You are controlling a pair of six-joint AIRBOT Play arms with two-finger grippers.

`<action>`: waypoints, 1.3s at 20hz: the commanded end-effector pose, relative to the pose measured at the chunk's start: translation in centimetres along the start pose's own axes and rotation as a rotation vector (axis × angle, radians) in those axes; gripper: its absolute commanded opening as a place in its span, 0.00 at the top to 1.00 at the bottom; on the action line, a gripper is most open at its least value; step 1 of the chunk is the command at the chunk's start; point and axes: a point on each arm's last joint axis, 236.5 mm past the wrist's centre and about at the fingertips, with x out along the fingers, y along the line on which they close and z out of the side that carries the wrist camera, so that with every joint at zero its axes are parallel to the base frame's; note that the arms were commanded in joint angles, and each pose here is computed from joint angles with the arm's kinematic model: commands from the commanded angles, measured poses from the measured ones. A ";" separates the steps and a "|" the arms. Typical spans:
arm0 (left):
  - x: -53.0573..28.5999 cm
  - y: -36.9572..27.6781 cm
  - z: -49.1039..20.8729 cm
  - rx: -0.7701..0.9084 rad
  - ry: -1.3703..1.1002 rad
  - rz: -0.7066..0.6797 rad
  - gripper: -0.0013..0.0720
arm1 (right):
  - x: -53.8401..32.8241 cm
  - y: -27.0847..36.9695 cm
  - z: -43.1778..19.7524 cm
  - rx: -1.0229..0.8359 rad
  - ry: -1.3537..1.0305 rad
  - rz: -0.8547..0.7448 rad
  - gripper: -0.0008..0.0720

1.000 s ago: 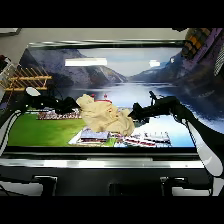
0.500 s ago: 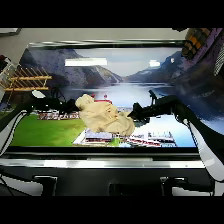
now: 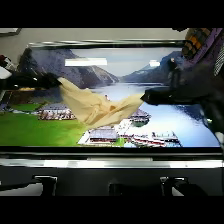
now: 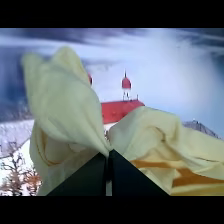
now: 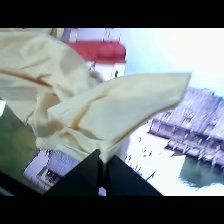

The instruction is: Fold the clothes and pants, and hang the long-sleeved shirts on hangers.

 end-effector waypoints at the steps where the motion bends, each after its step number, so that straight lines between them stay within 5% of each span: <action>1: -12.2 -3.3 4.9 0.076 -0.242 0.129 0.96 | -13.1 2.9 6.2 -0.248 -0.357 -0.182 0.96; 7: -27.3 -11.3 3.9 0.109 -0.568 0.136 0.96 | -33.6 8.9 6.3 -0.304 -0.848 -0.289 0.96; 13: -32.3 -13.1 0.8 0.063 -0.653 0.164 0.96 | -39.6 9.2 5.0 -0.152 -1.001 -0.286 0.96; 19: -24.2 -6.1 1.8 0.024 -0.388 0.284 0.96 | -25.9 1.1 5.9 -0.030 -0.530 -0.449 0.96; 26: 2.6 8.0 -0.2 -0.130 0.140 0.308 0.96 | 2.8 -11.2 3.5 0.216 0.008 -0.414 0.95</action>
